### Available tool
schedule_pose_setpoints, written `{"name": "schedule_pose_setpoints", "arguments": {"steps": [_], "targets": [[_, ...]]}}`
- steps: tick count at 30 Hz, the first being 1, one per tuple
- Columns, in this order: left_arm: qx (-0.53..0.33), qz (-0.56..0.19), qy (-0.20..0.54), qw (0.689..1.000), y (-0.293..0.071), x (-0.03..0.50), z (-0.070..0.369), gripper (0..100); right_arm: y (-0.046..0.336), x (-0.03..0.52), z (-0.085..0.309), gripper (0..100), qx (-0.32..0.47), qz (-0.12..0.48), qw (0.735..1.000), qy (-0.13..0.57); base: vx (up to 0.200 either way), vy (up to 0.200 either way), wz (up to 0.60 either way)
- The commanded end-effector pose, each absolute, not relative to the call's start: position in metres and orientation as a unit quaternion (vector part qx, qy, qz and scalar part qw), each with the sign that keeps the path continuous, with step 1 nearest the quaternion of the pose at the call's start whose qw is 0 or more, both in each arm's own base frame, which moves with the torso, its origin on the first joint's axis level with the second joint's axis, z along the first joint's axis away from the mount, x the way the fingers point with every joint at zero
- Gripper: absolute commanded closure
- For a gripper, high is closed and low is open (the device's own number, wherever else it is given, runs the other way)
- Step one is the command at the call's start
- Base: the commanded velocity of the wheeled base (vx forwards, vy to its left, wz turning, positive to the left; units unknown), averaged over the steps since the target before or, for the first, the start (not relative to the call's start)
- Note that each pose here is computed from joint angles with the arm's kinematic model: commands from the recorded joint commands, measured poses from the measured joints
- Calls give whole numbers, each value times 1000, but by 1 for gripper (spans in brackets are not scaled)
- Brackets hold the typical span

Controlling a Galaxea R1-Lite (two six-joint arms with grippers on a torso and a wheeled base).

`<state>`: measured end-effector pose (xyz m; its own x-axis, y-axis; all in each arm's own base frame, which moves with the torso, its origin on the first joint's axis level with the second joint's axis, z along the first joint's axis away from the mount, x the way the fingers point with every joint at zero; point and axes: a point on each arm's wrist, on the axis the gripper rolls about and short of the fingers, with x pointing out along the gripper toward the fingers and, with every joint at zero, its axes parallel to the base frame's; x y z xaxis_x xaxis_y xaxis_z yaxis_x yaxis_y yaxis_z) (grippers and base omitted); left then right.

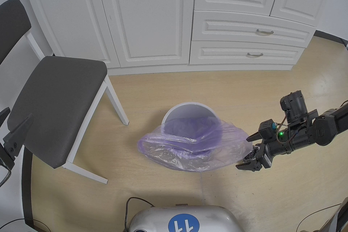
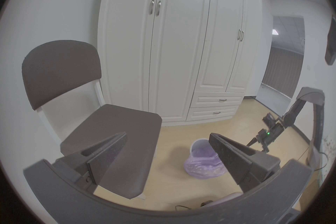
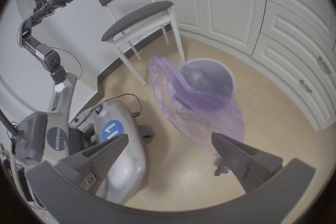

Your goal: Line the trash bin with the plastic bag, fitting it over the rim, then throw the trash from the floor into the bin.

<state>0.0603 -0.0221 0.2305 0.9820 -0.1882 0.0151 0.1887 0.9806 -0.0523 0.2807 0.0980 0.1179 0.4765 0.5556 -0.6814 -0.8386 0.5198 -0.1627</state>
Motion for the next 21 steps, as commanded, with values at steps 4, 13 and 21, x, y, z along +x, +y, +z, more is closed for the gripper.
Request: {"name": "schedule_pose_setpoints", "arguments": {"steps": [4, 13, 21], "targets": [[17, -59, 6, 998, -18, 63, 222, 0, 96, 292, 111, 0, -286, 404, 827, 266, 0, 0, 0], [25, -61, 19, 998, -20, 66, 216, 0, 100, 303, 82, 0, -358, 366, 817, 266, 0, 0, 0], [23, -60, 12, 998, -19, 64, 217, 0, 109, 306, 65, 0, -378, 339, 833, 221, 0, 0, 0]]}}
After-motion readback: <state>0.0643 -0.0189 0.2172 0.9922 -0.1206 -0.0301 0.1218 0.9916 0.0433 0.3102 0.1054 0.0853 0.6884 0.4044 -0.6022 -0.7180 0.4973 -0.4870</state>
